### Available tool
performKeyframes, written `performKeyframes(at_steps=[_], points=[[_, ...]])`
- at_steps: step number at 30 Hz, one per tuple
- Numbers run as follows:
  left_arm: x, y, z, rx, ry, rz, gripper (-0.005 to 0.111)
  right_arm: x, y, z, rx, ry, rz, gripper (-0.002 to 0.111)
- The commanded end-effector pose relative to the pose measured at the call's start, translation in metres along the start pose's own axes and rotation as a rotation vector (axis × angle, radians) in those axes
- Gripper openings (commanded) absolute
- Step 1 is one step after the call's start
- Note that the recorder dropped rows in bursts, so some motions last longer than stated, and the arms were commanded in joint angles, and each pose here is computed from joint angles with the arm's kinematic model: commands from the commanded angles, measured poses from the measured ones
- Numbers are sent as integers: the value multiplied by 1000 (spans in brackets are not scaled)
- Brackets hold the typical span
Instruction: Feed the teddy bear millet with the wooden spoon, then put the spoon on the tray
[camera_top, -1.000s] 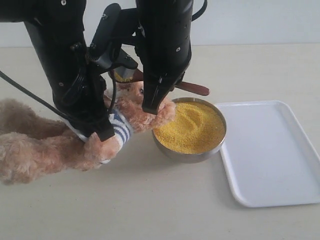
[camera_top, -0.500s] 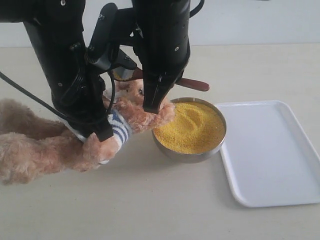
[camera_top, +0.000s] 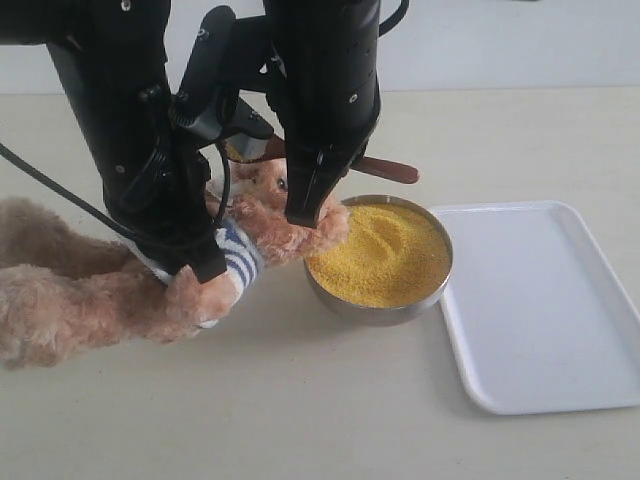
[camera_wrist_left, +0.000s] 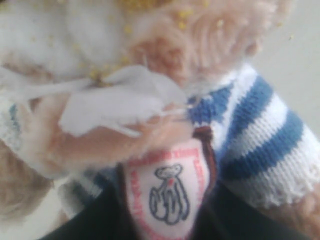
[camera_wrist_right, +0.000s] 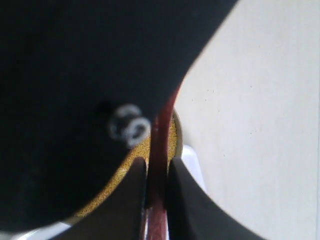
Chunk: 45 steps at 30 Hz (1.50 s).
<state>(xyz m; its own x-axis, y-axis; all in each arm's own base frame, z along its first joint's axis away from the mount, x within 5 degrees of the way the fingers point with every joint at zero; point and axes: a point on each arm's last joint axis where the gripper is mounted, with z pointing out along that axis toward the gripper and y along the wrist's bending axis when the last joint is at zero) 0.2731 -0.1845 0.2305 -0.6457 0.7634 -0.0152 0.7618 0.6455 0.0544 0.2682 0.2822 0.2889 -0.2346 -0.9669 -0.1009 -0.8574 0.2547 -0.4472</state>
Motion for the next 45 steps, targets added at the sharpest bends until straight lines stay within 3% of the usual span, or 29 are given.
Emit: performKeyframes(at_steps=[1,45], points=[[0,-1,-2,7,-19,3,4,-4,2,-3,3,-38,3,0],[10,3,4,-18,59,37,4,-3,1,-3,16,-24,-82,0]])
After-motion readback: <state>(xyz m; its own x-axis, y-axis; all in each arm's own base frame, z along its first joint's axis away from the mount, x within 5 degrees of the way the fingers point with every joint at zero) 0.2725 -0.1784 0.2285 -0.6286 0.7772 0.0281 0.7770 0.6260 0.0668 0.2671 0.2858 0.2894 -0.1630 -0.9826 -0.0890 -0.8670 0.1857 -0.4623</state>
